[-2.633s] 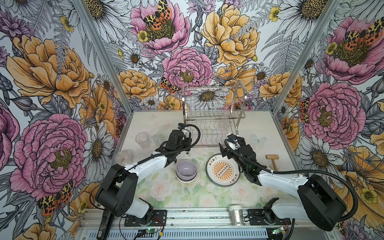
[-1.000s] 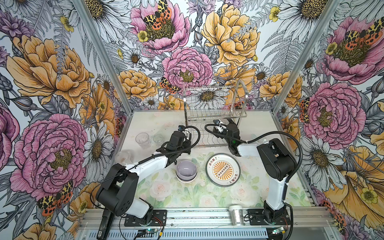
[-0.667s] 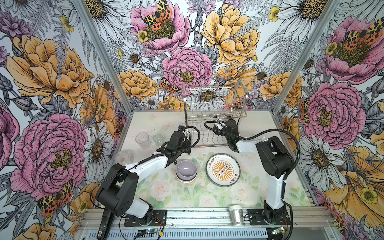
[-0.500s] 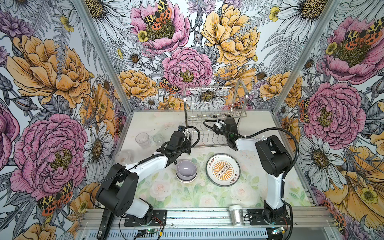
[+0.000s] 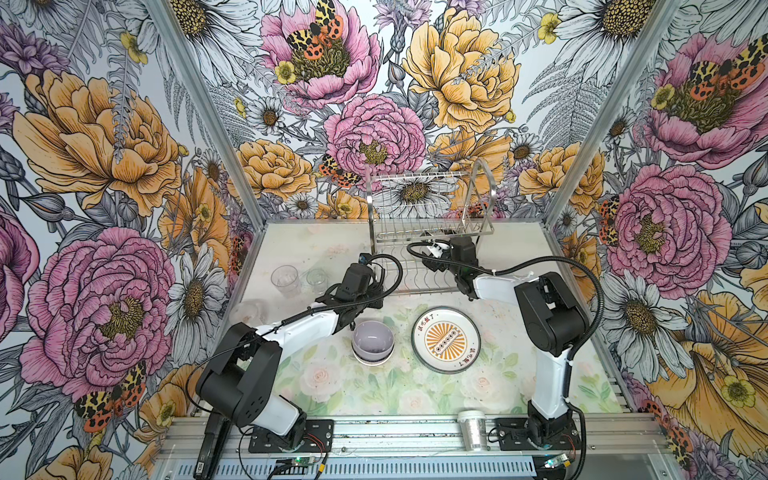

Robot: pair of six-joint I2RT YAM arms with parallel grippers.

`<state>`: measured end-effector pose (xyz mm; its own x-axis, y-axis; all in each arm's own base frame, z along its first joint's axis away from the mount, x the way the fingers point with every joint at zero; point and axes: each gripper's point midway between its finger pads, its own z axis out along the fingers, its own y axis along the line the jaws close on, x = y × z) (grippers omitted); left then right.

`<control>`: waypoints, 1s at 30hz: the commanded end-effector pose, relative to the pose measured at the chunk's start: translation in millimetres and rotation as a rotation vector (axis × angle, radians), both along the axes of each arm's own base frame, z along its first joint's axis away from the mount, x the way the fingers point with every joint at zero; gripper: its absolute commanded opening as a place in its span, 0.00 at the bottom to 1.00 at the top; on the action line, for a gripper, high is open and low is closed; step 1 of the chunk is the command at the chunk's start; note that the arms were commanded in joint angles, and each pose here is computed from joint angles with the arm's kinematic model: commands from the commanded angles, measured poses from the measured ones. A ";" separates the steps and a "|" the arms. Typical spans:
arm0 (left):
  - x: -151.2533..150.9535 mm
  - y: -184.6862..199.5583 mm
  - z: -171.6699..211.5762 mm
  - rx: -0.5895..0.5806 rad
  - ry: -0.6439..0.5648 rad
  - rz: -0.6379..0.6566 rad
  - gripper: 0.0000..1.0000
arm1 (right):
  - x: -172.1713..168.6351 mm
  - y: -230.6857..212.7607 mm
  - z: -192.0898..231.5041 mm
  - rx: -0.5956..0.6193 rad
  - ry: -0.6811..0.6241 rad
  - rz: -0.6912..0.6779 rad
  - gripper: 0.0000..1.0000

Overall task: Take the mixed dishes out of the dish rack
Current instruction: 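Close the right gripper on the clear cup while the left waits by the rack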

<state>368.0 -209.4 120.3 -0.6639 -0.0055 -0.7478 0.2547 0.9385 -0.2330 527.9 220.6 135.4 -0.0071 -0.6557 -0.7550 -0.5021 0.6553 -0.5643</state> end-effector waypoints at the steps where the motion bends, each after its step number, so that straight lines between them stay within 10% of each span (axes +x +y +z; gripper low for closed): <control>1: 4.0 -9.3 10.9 -0.021 -0.013 -0.020 0.33 | -16.9 9.5 -8.5 0.059 0.086 0.072 0.96; 14: 3.6 -13.1 8.1 -0.016 -0.003 -0.028 0.33 | -24.4 17.0 42.2 0.173 -0.004 0.124 0.96; 30: 2.4 -15.9 5.9 -0.011 0.003 -0.036 0.33 | 11.7 -25.0 30.0 0.034 -0.079 -0.125 1.00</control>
<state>370.2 -212.6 120.3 -0.6715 0.0024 -0.7410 0.2556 0.9393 -0.2287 525.5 206.8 157.3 -0.0252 -0.6176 -0.7861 -0.4386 0.7134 -0.5465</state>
